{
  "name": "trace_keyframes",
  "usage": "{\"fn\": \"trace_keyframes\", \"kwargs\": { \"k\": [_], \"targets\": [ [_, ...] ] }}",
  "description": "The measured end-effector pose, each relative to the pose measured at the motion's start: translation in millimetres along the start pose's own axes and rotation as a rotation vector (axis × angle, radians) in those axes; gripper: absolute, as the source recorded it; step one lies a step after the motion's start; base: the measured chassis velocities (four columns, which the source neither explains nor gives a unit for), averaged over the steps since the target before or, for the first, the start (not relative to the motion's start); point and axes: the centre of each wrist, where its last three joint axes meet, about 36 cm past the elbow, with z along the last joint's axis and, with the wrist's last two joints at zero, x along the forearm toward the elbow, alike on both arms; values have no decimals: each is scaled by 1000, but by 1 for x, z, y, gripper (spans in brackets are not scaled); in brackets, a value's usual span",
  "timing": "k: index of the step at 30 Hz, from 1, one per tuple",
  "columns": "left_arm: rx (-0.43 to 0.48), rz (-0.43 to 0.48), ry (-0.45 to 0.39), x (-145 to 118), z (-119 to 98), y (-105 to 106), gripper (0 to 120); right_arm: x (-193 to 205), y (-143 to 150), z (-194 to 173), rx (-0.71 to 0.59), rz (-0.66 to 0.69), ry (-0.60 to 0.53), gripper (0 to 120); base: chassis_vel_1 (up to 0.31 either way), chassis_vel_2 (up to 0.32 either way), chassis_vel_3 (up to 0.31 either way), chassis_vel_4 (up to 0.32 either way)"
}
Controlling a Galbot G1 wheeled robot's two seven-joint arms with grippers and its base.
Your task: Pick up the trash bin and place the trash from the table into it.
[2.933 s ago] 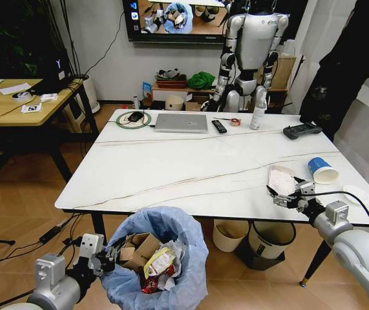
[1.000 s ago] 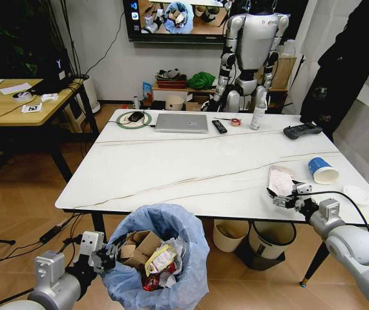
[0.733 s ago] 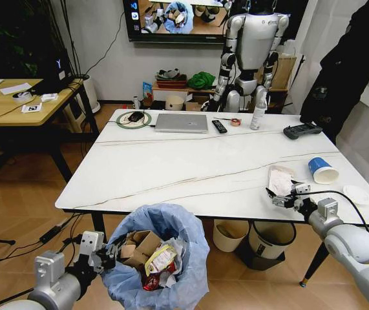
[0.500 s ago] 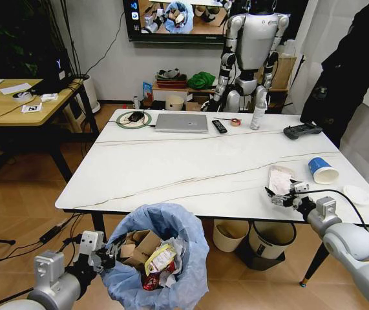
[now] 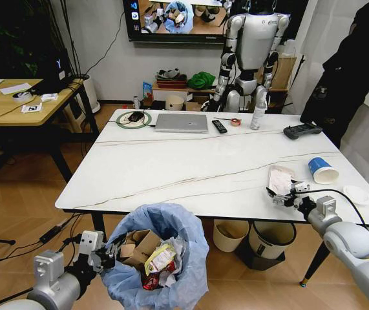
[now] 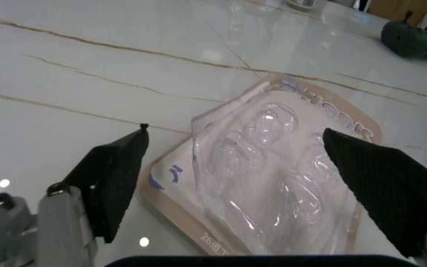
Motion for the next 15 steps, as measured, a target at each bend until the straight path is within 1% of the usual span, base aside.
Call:
{"fn": "trace_keyframes", "kwargs": {
  "k": [2, 3, 6, 9, 10, 12, 14, 15],
  "targets": [
    [0, 0, 0, 0, 0, 0, 0, 1, -1, 1, -1, -4, 5, 77, 0, 0, 0, 0],
    [0, 0, 0, 0, 0, 0, 0, 1, -1, 1, -1, -4, 5, 77, 0, 0, 0, 0],
    [0, -1, 0, 0, 0, 0, 0, 2, -1, 2, -7, -13, 17, 67, 0, 0, 0, 0],
    [1, -1, 0, 0, 0, 0, 0, 2, 0, 3, -16, -25, 27, 52, 0, 0, 0, 0],
    [1, -1, 0, 0, 0, 0, 0, 2, 0, 3, -16, -25, 27, 52, 0, 0, 0, 0],
    [2, -1, 0, 0, 0, 0, 0, 2, 0, 3, -20, -31, 30, 45, 0, 0, 0, 0],
    [2, -1, 1, 0, 0, 0, 0, 2, 1, 3, -27, -40, 36, 37, 0, 0, 0, 0],
    [3, -2, 2, 0, 1, 0, 0, 2, 1, 3, -28, -44, 39, 30, 0, 0, 0, 0]
  ]
}}
